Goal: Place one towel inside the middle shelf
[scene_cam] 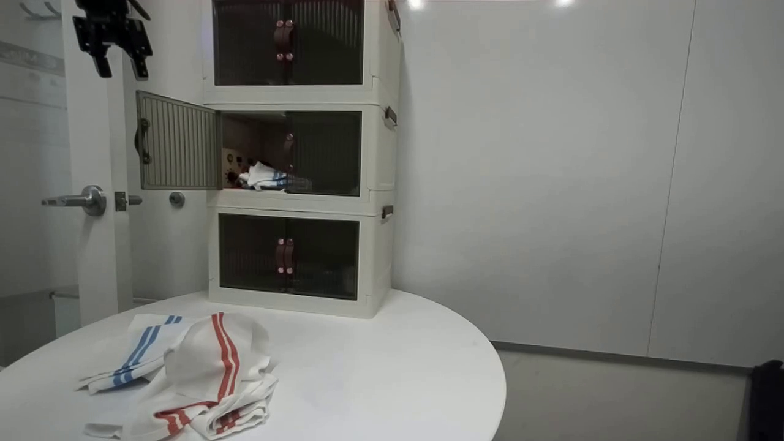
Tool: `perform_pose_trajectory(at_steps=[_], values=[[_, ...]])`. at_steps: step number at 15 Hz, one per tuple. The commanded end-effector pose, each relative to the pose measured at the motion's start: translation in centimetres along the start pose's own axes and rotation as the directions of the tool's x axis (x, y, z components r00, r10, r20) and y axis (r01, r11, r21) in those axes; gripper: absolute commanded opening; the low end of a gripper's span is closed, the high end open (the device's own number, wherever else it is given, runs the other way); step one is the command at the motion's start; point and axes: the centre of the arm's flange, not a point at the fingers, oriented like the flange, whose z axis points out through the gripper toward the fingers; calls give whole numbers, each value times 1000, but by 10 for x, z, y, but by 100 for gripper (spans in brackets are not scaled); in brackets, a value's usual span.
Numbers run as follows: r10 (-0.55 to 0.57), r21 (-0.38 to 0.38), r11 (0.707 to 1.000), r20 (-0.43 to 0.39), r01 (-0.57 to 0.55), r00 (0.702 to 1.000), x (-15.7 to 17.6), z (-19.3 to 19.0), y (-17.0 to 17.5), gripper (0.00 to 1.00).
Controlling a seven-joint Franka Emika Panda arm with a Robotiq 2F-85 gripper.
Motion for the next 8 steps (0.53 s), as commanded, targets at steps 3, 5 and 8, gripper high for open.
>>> perform_pose_trajectory(at_steps=[3, 5, 8], values=[[61, -118, 991, 2, -60, 998, 46, 35, -26, 100], [55, -133, 990, 45, -49, 997, 46, 41, -29, 100], [-49, -76, 995, 117, 59, 992, 32, 19, -29, 100]])
